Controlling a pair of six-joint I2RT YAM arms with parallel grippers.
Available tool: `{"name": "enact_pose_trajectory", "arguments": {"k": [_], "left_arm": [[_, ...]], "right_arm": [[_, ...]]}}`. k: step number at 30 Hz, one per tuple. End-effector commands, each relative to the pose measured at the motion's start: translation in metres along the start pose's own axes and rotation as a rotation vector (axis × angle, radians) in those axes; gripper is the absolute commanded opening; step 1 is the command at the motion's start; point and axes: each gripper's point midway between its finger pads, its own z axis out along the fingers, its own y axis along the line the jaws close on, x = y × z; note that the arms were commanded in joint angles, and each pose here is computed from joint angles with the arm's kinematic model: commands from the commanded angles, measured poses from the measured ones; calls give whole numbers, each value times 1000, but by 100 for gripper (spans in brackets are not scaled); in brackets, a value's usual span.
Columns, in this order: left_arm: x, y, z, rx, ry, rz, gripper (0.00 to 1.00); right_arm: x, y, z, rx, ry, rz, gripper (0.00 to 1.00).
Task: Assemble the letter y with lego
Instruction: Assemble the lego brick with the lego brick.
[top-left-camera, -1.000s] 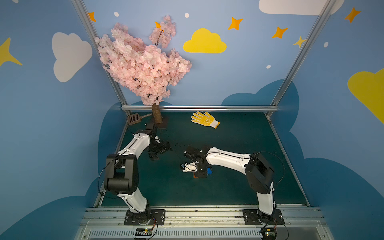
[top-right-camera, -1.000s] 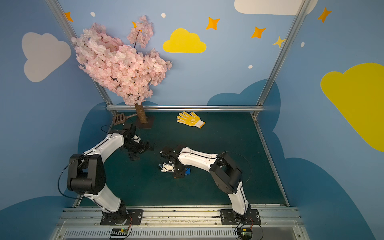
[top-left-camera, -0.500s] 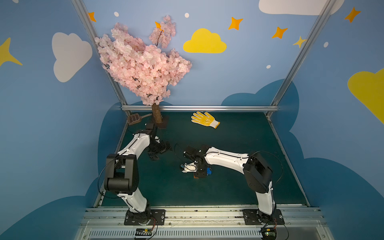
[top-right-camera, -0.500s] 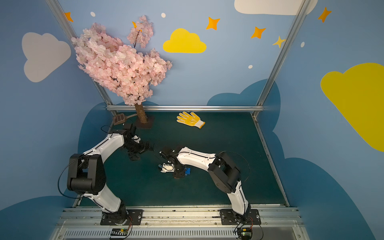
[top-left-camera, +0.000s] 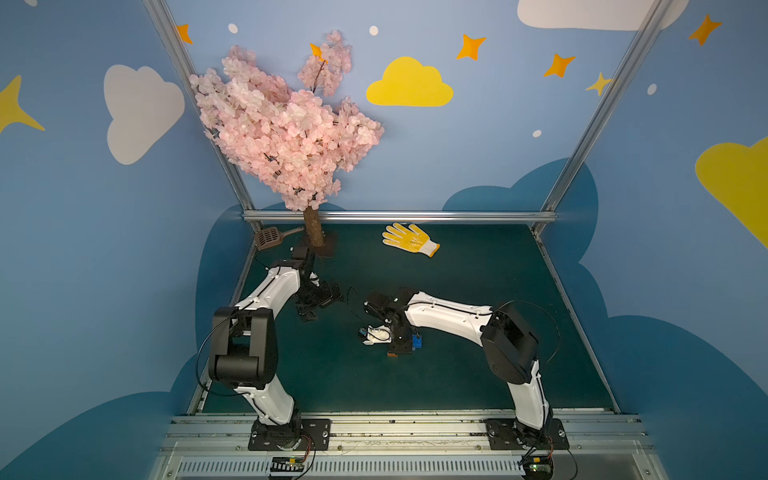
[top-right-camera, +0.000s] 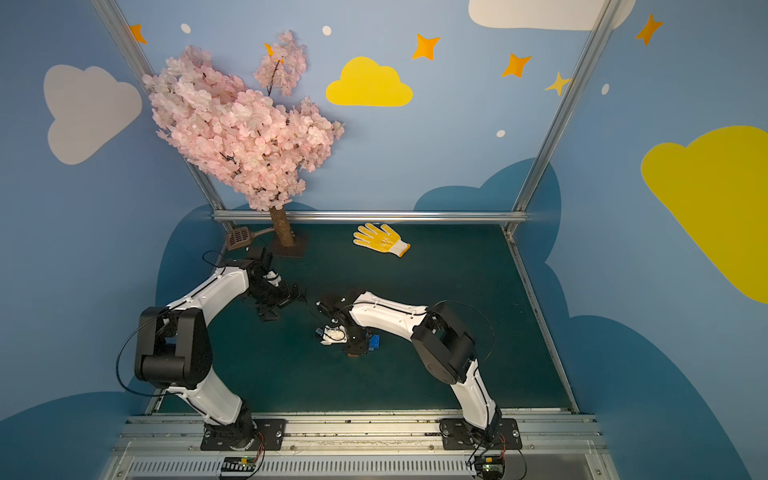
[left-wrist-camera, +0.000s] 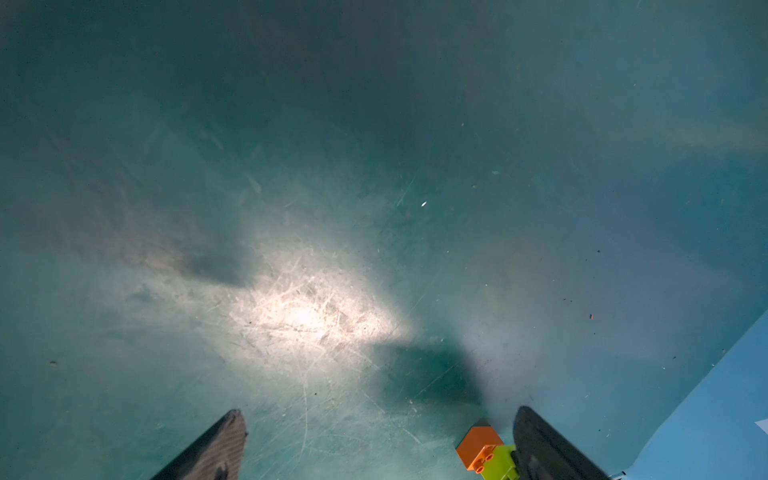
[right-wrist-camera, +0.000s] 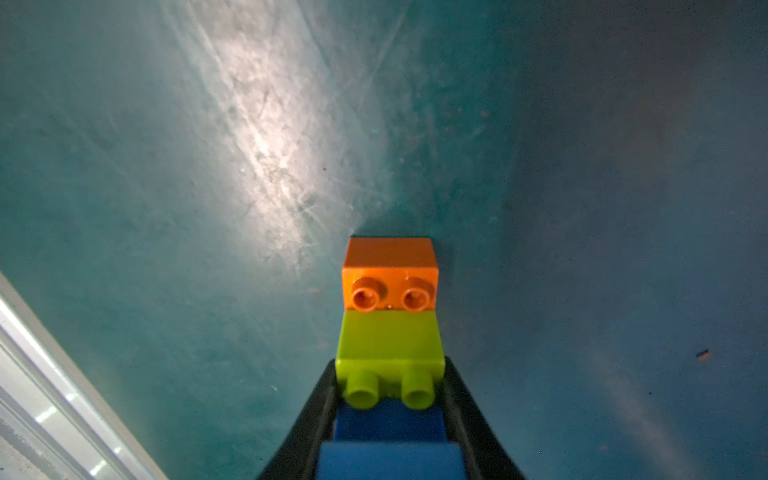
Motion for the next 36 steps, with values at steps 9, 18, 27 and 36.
{"name": "enact_pose_trajectory", "arguments": {"k": [9, 18, 27, 36], "left_arm": [[1, 5, 0, -20, 16, -10, 100], [0, 6, 0, -20, 15, -13, 100], [-1, 6, 2, -20, 17, -15, 100], [0, 7, 3, -22, 19, -17, 100]], "right_arm": [[0, 5, 21, -31, 62, 4, 0], [-4, 4, 13, -21, 37, 13, 0], [-6, 5, -37, -48, -80, 54, 0], [-3, 20, -73, -454, -294, 223, 0]]}}
